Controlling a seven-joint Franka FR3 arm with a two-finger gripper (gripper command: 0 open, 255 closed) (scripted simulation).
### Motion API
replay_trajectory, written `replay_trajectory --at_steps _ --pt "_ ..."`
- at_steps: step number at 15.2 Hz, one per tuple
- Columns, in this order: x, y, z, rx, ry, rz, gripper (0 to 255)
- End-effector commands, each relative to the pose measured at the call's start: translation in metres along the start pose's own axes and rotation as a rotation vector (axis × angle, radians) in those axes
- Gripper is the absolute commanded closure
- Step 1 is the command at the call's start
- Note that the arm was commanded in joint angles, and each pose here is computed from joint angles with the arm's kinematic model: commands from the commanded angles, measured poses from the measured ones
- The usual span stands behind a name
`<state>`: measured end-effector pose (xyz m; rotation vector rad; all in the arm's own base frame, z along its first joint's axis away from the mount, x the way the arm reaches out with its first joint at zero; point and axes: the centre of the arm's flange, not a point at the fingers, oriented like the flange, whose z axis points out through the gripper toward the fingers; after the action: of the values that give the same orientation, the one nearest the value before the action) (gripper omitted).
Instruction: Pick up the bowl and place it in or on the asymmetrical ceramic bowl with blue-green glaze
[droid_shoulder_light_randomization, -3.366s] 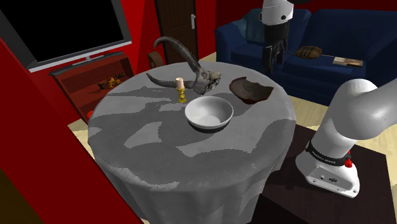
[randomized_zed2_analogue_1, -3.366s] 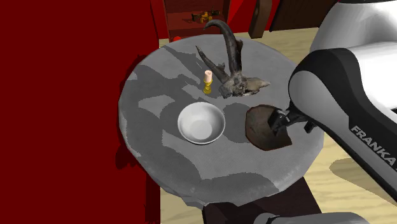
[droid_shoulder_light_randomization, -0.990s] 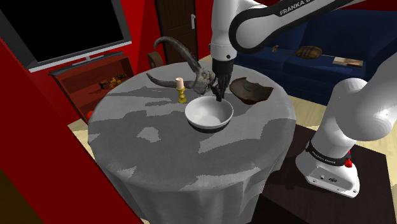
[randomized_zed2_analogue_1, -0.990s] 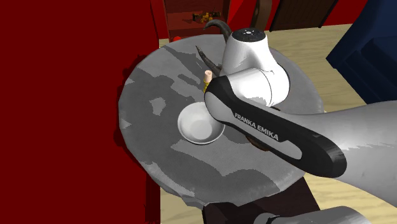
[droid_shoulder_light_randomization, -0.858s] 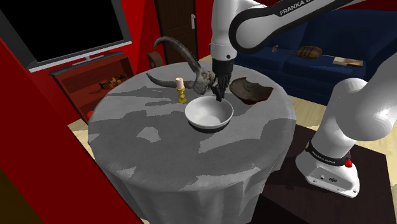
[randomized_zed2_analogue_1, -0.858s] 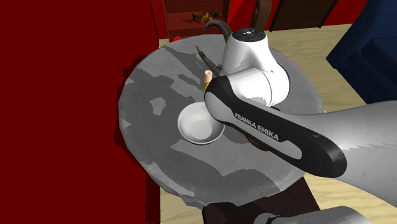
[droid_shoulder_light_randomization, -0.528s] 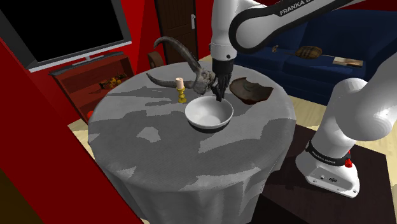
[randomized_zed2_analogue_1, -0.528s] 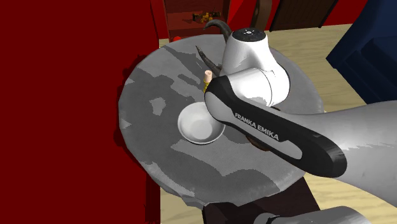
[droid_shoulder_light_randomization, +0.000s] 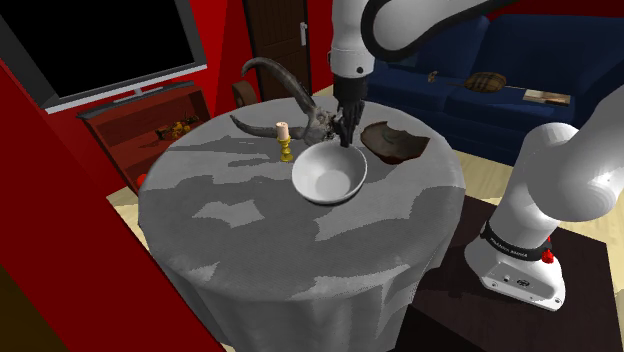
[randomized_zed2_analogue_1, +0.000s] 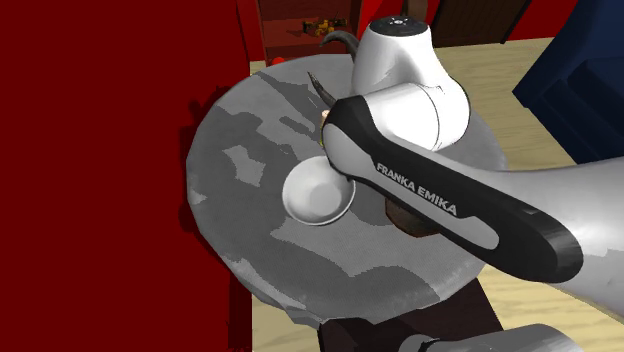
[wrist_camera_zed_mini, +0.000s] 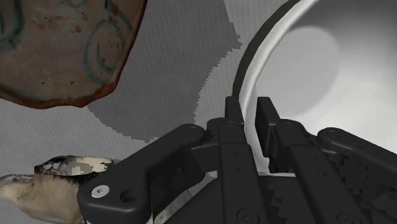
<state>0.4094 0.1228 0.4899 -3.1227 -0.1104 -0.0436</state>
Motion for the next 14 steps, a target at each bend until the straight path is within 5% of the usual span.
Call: replay_trajectory --at_steps 1,14 --pt "0.0 0.0 -0.011 0.0 0.0 0.0 255" --pt "0.002 -0.001 -0.079 0.0 0.0 0.0 255"
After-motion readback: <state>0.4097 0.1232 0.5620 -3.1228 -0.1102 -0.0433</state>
